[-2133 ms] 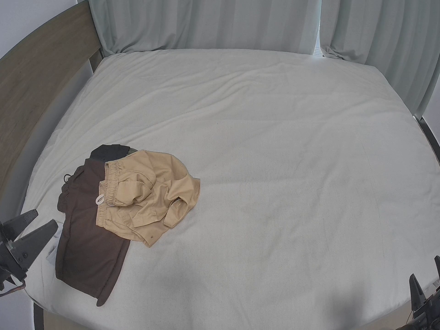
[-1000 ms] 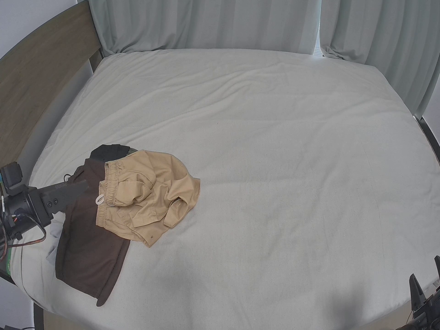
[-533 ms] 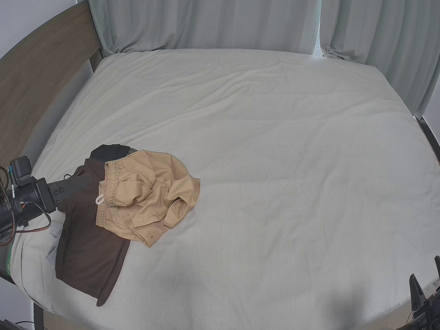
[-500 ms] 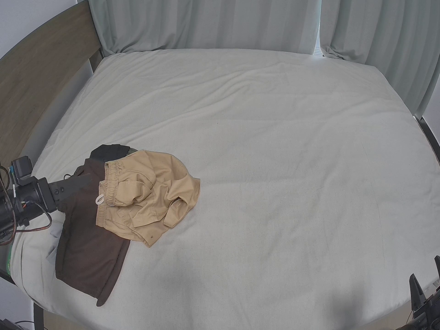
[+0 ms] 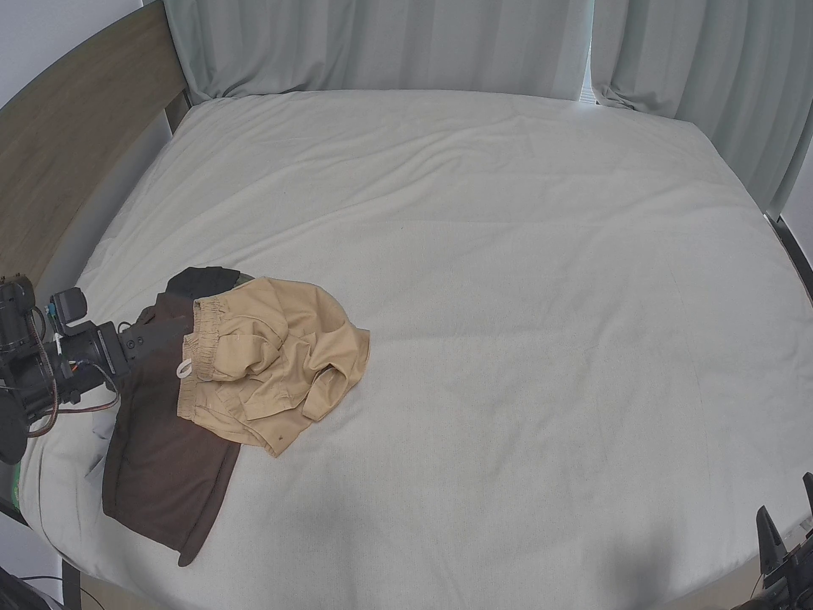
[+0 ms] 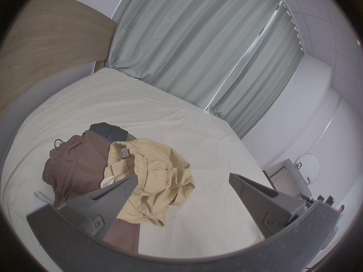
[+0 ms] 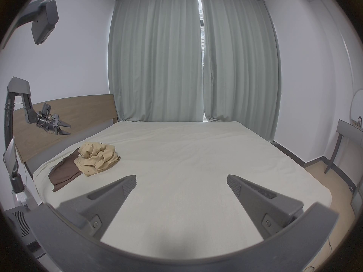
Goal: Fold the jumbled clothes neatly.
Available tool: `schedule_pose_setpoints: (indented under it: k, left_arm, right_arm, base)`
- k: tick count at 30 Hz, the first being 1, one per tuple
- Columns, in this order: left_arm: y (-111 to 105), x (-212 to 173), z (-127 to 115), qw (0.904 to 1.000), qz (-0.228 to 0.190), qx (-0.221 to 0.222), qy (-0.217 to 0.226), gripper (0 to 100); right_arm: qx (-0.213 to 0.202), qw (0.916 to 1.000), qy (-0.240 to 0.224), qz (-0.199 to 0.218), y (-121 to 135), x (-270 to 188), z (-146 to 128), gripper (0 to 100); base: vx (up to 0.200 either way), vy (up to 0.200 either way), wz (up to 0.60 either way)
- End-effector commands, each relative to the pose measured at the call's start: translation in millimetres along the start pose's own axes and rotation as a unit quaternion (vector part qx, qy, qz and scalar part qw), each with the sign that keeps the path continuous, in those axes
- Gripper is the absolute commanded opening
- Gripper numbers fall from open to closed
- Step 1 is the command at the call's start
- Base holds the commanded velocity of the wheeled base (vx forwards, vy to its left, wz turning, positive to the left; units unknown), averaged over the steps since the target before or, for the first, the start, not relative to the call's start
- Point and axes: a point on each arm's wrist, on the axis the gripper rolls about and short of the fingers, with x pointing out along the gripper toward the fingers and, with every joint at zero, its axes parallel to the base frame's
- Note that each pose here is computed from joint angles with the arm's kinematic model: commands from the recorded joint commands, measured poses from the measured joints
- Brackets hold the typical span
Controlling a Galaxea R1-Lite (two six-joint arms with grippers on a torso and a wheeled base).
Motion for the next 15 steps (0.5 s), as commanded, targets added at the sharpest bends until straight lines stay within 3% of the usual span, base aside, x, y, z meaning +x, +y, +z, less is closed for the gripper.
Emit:
schedule_pose_setpoints:
  k: [1, 15]
  left_arm:
    - [18, 20, -3, 0.9998, 0.006, -0.014, 0.014, 100]
    - [45, 47, 1, 0.9992, 0.018, -0.026, 0.023, 100]
  right_arm:
    - [0.0, 1.0, 0.002, 0.0, 0, 0, -5, 100]
    - [0.0, 1.0, 0.002, 0.0, 0, 0, -5, 100]
  base:
    - [0.0, 0.0, 0.0]
    - [0.0, 0.0, 0.0]
